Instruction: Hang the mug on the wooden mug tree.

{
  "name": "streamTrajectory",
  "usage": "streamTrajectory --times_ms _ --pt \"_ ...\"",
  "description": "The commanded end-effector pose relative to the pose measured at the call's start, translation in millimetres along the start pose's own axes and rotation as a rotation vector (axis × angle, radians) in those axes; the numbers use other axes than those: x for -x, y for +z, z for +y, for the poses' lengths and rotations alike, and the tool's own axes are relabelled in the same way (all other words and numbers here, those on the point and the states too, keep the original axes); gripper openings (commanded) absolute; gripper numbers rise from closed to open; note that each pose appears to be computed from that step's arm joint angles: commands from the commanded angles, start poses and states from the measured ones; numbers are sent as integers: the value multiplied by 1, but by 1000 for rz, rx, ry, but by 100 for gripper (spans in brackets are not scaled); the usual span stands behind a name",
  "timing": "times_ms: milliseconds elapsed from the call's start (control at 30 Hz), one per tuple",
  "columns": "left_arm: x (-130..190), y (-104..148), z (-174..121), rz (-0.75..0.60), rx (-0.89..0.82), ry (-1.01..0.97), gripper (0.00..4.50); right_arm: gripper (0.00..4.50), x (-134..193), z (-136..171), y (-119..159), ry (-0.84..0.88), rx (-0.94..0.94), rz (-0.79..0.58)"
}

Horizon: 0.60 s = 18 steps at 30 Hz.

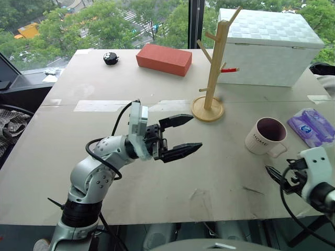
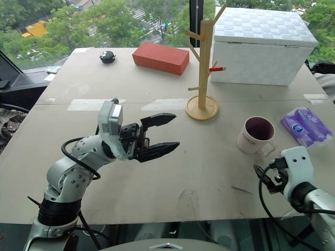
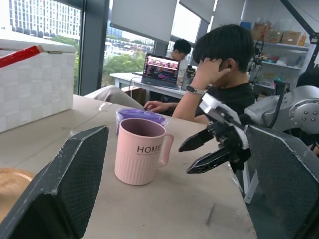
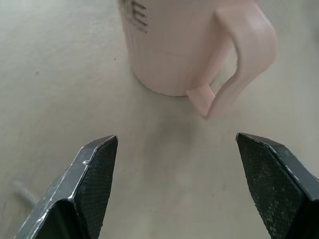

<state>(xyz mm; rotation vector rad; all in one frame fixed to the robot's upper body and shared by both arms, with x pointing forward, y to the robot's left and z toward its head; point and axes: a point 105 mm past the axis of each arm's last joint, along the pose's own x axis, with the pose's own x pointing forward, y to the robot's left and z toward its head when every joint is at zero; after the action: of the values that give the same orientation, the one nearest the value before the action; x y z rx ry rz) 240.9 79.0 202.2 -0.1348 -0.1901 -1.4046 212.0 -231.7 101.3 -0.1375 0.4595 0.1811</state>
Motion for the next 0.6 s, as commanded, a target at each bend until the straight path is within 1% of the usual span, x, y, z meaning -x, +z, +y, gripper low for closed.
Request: streamTrajectory --times_ms 33,167,433,467,500,533,567,600 --pt "3 8 -3 -5 -49 -10 450 381 -9 -12 9 -132 8 -75" --pt "6 9 -5 6 -60 7 450 381 -17 -20 11 -216 4 -118" --pt "7 6 -4 18 -69 27 450 381 -28 -32 8 -317 -1 -170" --pt "7 5 -4 17 -69 28 450 329 -30 -34 9 -330 -5 -178" --pt "6 5 -5 16 -71 29 450 325 -33 -35 9 -340 -4 -187" --pt "6 5 -6 15 -72 30 450 264 -36 -34 10 -338 -4 -194" --pt "6 5 -7 14 -73 31 450 226 -39 -32 12 -334 -1 -200" --pt "6 5 -7 14 -74 32 450 201 -41 -32 13 -333 4 -210"
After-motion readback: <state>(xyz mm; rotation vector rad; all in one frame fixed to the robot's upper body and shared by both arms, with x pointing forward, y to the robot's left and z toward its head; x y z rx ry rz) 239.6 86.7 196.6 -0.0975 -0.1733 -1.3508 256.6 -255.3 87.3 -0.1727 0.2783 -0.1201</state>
